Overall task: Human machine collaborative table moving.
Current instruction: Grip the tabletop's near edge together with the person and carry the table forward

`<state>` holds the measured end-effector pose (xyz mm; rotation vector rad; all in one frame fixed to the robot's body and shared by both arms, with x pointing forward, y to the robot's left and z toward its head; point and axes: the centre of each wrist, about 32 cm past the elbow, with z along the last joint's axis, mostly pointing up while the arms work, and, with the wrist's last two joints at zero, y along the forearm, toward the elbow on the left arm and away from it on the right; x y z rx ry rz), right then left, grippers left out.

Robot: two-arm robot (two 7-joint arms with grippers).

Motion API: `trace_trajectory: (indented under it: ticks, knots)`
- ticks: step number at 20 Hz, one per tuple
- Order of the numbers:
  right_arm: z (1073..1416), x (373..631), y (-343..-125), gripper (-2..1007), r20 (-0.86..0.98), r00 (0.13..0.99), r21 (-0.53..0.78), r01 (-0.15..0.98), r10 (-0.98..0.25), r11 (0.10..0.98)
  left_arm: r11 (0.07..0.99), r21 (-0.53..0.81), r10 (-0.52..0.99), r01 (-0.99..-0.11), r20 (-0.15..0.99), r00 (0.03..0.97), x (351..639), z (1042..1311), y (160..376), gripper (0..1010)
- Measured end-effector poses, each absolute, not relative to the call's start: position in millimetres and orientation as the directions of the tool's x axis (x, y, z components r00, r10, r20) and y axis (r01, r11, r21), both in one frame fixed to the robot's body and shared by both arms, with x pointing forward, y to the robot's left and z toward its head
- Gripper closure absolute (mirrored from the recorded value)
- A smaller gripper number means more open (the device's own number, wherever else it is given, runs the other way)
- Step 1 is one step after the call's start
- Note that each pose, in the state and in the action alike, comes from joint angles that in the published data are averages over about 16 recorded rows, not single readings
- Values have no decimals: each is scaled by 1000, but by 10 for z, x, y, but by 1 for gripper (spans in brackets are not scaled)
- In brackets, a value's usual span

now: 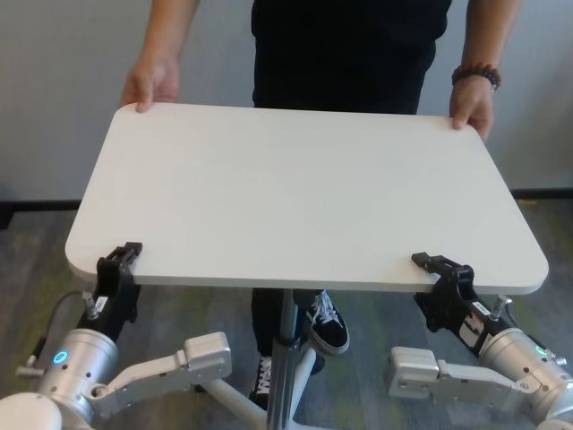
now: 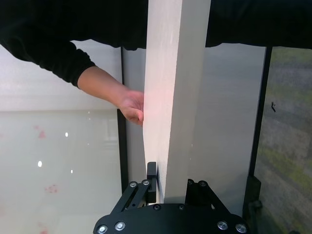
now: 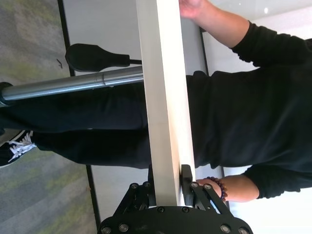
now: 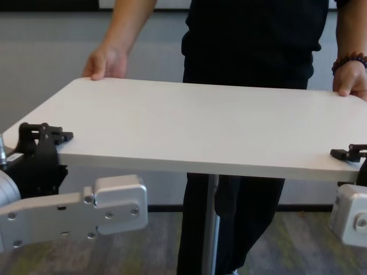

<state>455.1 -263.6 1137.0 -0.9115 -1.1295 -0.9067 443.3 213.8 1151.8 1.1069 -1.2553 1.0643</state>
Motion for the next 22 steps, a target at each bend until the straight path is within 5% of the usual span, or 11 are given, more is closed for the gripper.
trace_trajectory:
  ticks: [22]
  knots:
    - [11407,4803,-2596,725,983,159,-115,927,-96,357,157,24,-19,-987,1000,21,4696,11543,2056,755]
